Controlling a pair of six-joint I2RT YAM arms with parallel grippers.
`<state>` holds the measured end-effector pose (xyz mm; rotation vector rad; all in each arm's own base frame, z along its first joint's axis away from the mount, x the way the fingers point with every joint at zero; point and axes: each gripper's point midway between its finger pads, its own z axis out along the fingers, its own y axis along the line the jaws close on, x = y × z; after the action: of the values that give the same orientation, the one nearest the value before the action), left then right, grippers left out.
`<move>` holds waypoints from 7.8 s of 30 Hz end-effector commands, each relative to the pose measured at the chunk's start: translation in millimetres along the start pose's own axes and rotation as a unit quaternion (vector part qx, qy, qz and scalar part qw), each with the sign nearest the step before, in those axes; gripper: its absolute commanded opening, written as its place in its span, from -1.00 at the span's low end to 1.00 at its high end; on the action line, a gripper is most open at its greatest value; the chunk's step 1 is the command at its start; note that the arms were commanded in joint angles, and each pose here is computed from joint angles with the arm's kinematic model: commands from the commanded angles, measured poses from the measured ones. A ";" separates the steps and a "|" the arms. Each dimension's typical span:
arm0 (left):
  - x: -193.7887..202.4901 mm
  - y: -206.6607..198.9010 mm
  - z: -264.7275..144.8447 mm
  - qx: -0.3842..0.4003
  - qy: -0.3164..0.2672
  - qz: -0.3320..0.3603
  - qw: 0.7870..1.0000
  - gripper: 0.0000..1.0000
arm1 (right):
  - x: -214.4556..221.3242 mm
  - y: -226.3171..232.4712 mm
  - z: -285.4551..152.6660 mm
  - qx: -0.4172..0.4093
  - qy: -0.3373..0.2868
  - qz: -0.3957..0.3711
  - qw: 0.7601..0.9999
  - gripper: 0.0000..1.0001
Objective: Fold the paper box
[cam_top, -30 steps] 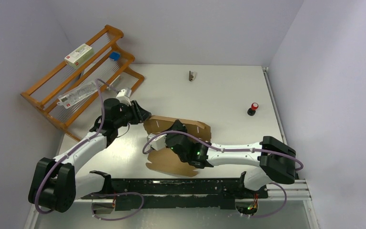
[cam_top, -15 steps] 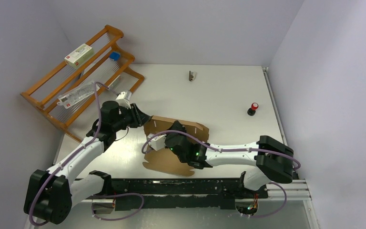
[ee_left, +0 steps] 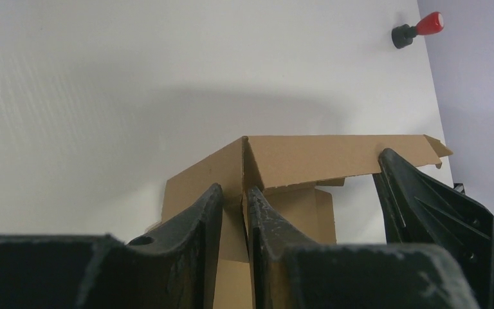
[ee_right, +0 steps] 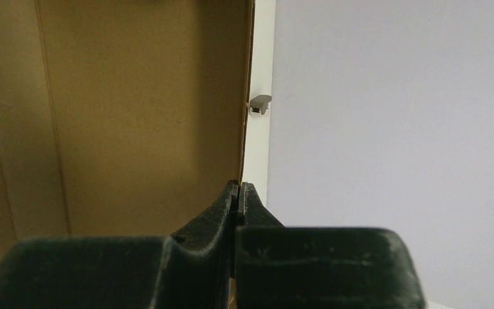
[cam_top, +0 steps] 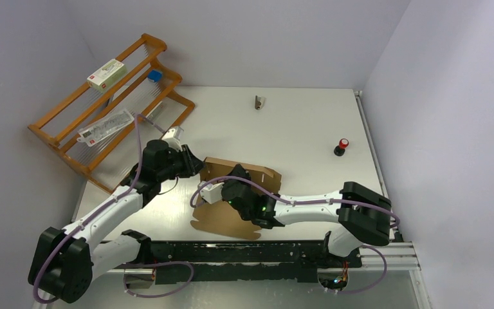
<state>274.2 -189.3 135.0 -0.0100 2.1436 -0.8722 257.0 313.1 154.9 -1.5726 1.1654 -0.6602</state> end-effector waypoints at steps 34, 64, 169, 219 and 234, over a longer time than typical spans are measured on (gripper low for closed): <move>-0.3 31.9 -14.0 -0.099 -0.042 0.019 0.994 -0.90 | 2.9 14.8 -19.3 -0.064 0.006 0.033 0.997 -0.63; -69.5 -0.3 19.1 -0.053 -0.118 0.091 0.987 -0.90 | 14.8 -8.0 -30.0 -0.041 0.021 0.013 0.999 -1.00; 19.0 10.0 1.8 0.133 -0.079 0.134 0.979 -0.27 | 8.2 18.8 -33.9 -0.005 0.058 -0.169 0.984 -1.00; 11.9 18.1 -0.6 0.047 -0.094 0.131 0.986 -0.19 | 49.4 -13.9 8.1 -0.136 0.135 0.401 0.896 0.10; 33.7 28.3 17.4 0.019 -0.022 0.096 0.995 0.23 | 160.2 47.7 -21.1 -0.161 0.201 0.703 0.663 0.08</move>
<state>265.6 -184.5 84.5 0.2035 2.0388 -0.8027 291.7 144.5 97.8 -0.4490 2.4032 0.0514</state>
